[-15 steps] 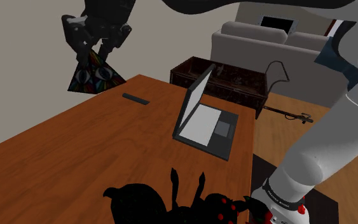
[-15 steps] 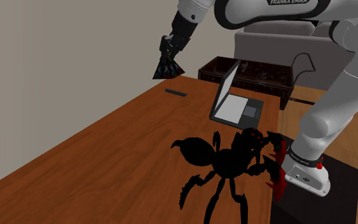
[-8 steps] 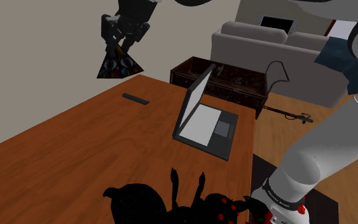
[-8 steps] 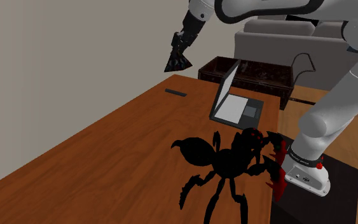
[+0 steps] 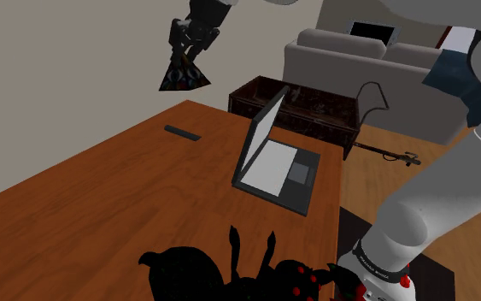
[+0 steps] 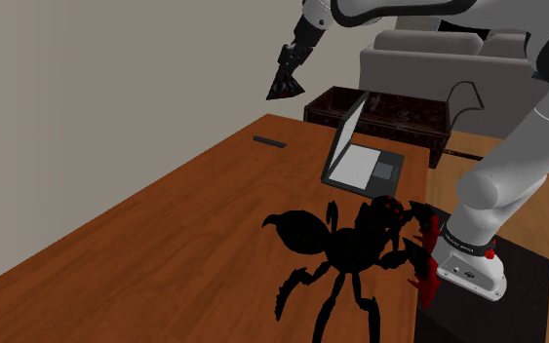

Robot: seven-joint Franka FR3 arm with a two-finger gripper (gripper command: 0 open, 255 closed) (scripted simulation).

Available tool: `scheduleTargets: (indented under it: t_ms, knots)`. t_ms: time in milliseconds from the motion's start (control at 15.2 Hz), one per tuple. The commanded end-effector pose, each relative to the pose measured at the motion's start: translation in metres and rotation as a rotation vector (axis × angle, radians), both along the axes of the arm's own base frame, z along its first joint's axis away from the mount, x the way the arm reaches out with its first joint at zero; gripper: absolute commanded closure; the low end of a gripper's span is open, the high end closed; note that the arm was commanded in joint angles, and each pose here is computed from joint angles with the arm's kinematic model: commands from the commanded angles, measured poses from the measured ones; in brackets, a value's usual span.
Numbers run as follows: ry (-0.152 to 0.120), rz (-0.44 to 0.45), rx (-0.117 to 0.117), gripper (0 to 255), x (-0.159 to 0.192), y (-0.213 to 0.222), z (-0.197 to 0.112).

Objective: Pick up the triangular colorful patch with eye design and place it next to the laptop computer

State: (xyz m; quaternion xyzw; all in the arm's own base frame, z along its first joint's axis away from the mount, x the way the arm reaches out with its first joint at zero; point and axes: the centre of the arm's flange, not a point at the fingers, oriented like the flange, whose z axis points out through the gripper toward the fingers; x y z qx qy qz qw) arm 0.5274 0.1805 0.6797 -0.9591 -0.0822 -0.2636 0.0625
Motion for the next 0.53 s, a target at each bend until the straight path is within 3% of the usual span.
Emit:
scheduleTargets:
  t_ms: [0, 462]
  knots:
    - [-0.001, 0.001, 0.0, 255, 0.009, -0.027, 0.001]
    - [-0.001, 0.001, 0.0, 255, 0.044, -0.112, 0.001]
